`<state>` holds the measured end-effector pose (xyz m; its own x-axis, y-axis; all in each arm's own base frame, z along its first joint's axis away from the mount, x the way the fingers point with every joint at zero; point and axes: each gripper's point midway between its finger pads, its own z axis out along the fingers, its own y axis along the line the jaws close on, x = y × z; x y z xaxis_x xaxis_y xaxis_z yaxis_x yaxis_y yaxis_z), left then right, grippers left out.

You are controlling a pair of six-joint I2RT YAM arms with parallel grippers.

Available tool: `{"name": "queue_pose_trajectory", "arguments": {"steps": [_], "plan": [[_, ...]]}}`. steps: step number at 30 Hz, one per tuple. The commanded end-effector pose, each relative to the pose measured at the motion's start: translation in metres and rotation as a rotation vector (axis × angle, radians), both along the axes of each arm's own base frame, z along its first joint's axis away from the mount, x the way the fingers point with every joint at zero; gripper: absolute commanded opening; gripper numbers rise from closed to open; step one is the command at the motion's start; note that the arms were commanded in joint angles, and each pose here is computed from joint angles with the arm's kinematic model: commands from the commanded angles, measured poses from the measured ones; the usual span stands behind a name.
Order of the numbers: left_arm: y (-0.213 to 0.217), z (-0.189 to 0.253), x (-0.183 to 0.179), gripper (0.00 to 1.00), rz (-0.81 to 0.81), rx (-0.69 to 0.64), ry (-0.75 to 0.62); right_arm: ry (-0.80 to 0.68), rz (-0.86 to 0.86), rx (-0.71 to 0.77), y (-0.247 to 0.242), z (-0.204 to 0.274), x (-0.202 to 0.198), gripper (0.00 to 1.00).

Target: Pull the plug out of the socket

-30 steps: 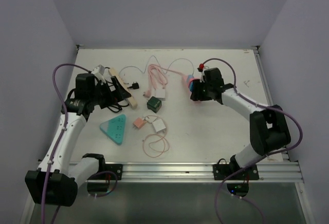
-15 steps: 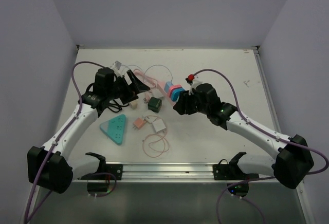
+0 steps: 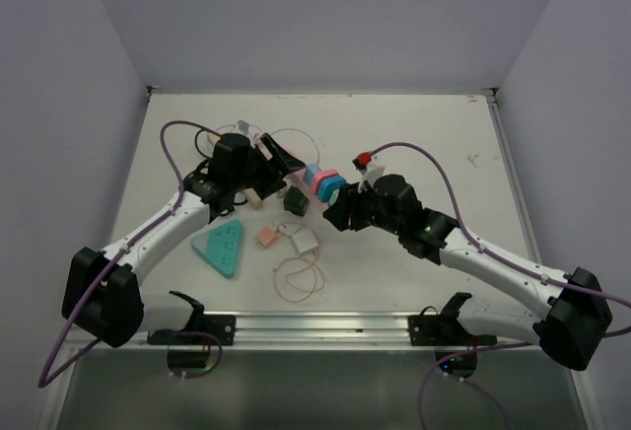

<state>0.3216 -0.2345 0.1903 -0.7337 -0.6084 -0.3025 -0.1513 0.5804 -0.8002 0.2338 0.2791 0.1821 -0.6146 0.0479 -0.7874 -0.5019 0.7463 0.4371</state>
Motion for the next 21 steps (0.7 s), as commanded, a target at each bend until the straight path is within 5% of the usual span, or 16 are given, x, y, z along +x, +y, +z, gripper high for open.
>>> {"name": "queue_pose_trajectory", "arguments": {"steps": [1, 16, 21], "plan": [[0.006, 0.006, 0.019, 0.8, 0.119, -0.013, -0.049, -0.138, 0.047, 0.167, 0.021, 0.057, -0.003, 0.0], [0.005, -0.025, 0.018, 0.75, 0.167, -0.043, 0.031, -0.165, 0.047, 0.182, 0.022, 0.061, -0.006, 0.0], [-0.007, -0.019, 0.023, 0.6, 0.124, -0.089, 0.004, -0.158, 0.068, 0.187, 0.025, 0.057, -0.009, 0.0]]}}
